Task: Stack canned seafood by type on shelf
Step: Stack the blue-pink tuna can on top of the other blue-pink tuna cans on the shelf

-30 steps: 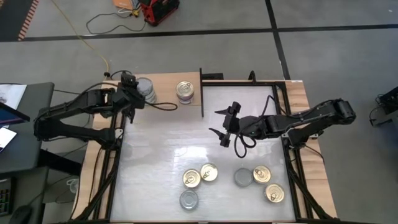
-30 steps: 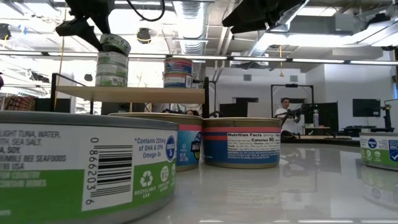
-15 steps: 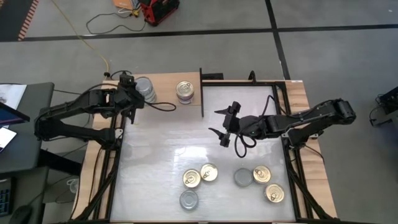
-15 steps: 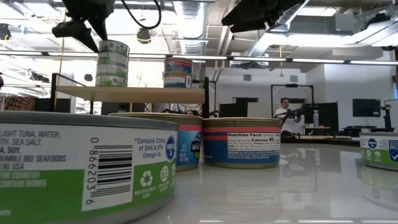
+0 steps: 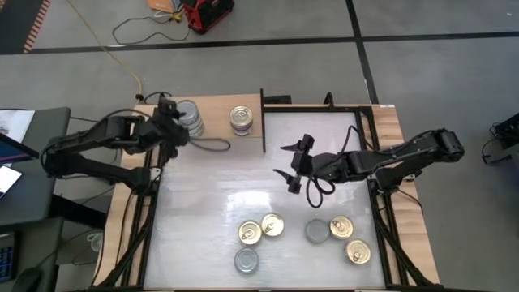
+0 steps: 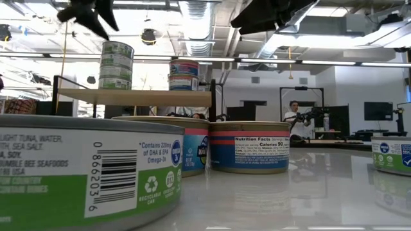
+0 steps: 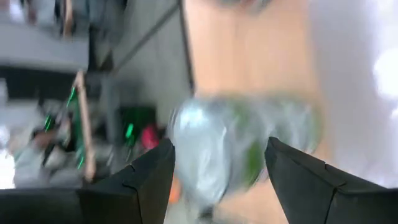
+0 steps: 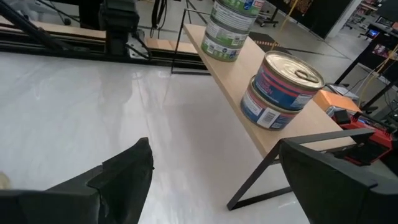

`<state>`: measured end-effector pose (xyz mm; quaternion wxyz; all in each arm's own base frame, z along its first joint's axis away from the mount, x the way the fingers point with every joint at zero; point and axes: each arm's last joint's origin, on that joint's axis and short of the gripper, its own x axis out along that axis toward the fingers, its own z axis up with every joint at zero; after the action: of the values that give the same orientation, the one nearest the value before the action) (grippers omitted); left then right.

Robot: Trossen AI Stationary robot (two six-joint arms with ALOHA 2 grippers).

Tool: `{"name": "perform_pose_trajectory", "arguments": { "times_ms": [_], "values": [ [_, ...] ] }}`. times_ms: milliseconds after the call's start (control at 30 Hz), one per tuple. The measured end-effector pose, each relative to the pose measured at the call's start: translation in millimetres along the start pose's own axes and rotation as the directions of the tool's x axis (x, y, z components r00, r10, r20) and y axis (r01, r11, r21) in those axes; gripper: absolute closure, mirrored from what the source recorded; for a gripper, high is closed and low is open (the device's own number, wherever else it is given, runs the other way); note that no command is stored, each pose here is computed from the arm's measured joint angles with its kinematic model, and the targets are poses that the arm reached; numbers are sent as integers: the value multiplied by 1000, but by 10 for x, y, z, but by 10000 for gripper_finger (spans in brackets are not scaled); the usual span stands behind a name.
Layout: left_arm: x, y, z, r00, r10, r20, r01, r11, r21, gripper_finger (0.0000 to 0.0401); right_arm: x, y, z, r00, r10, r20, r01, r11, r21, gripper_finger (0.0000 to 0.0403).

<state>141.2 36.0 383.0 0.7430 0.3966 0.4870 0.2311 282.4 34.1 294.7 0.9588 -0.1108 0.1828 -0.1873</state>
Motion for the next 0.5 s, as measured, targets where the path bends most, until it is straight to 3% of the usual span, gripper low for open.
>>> {"name": "perform_pose_trajectory", "arguments": {
  "times_ms": [133,233,367,433,500],
  "values": [
    [-78,-109,172,982,-95,162,92,995,30,161,5,-9,-6,1000,-3,-5,3,1000,-3,26],
    [-86,-225,298,954,-202,223,219,974,-53,161,2,-7,-24,1000,-2,-22,2,1000,-2,26],
    [-77,-435,535,845,-432,316,493,857,-147,161,-56,52,-32,999,44,-32,-43,999,28,26],
    [-61,-580,692,795,-515,320,582,797,-162,161,-59,106,-50,990,134,-43,-131,989,67,26],
    [-36,-737,846,768,-565,302,625,764,-159,161,-12,203,-96,973,221,-64,-213,971,112,26]
  ]
}}
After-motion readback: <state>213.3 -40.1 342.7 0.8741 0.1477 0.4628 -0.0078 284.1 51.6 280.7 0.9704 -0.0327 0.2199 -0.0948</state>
